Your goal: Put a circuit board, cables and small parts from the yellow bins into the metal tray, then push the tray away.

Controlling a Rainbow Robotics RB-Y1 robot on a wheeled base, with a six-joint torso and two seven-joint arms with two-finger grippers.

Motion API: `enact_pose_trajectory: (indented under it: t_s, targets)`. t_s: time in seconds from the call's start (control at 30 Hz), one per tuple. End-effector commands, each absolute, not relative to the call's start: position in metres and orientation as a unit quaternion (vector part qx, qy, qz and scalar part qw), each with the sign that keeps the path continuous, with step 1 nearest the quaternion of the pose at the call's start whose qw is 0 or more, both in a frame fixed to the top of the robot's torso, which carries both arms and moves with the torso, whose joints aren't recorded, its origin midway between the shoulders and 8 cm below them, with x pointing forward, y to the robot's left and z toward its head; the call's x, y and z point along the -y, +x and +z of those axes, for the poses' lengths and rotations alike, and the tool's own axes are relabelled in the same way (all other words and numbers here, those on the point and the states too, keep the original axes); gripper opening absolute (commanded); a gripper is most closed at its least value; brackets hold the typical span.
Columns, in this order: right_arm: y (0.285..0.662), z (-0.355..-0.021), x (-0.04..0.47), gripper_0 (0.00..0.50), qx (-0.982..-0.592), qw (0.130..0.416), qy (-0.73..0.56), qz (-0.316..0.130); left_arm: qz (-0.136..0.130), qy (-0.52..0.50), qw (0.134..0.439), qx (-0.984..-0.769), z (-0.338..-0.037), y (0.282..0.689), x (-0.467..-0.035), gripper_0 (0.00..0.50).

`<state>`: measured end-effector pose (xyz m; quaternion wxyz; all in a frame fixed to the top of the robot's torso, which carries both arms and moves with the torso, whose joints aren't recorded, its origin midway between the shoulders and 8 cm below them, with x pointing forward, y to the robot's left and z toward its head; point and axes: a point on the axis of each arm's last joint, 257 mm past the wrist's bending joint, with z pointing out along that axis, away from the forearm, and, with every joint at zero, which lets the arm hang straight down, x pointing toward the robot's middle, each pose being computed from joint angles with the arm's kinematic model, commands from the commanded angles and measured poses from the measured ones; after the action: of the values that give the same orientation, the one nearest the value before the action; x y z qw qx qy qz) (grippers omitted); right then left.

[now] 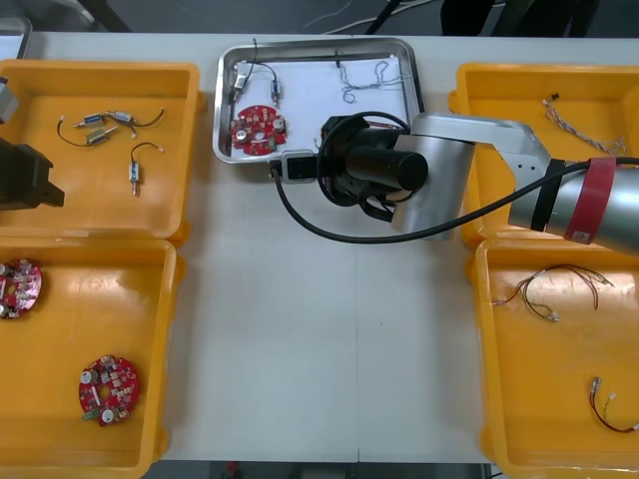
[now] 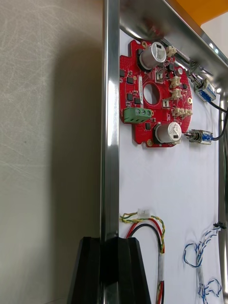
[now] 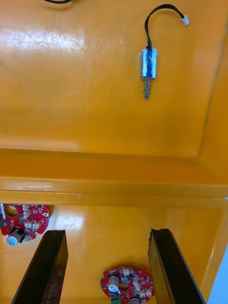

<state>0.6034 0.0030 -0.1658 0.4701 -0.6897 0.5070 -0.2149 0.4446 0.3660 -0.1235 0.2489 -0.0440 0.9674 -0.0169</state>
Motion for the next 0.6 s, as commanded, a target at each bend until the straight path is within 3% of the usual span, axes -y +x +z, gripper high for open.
enact_pose_trajectory:
  t_s: [0.03,0.4,0.43,0.5,0.53,0.6]
  targets:
    - [0.6206,-0.1249,-0.0018,0.0,-0.474,0.488,-0.691,-0.246,0.023,-0.003,0.264,-0.964,-0.1063,0.4414,-0.3863,0.5]
    - [0.6257,-0.1269,0.0043,0.008,-0.477,0.484,-0.689,-0.251,0.023,-0.003,0.264,-0.964,-0.1063,0.4414,-0.3863,0.5]
    - [0.6262,-0.1258,0.0049,0.033,-0.477,0.484,-0.689,-0.252,0.023,-0.003,0.264,-0.964,-0.1063,0.4414,-0.3863,0.5]
    - [0.6266,-0.1269,0.0062,0.157,-0.478,0.483,-0.689,-0.253,0.023,-0.003,0.264,-0.964,-0.1063,0.4414,-0.3863,0.5]
    - [0.6267,-0.1259,0.0056,0.262,-0.477,0.484,-0.689,-0.253,0.023,-0.003,0.264,-0.964,-0.1063,0.4414,-0.3863,0.5]
    - [0.6267,-0.1262,0.0059,0.373,-0.478,0.483,-0.688,-0.252,0.023,-0.003,0.264,-0.964,-0.1063,0.4414,-0.3863,0.5]
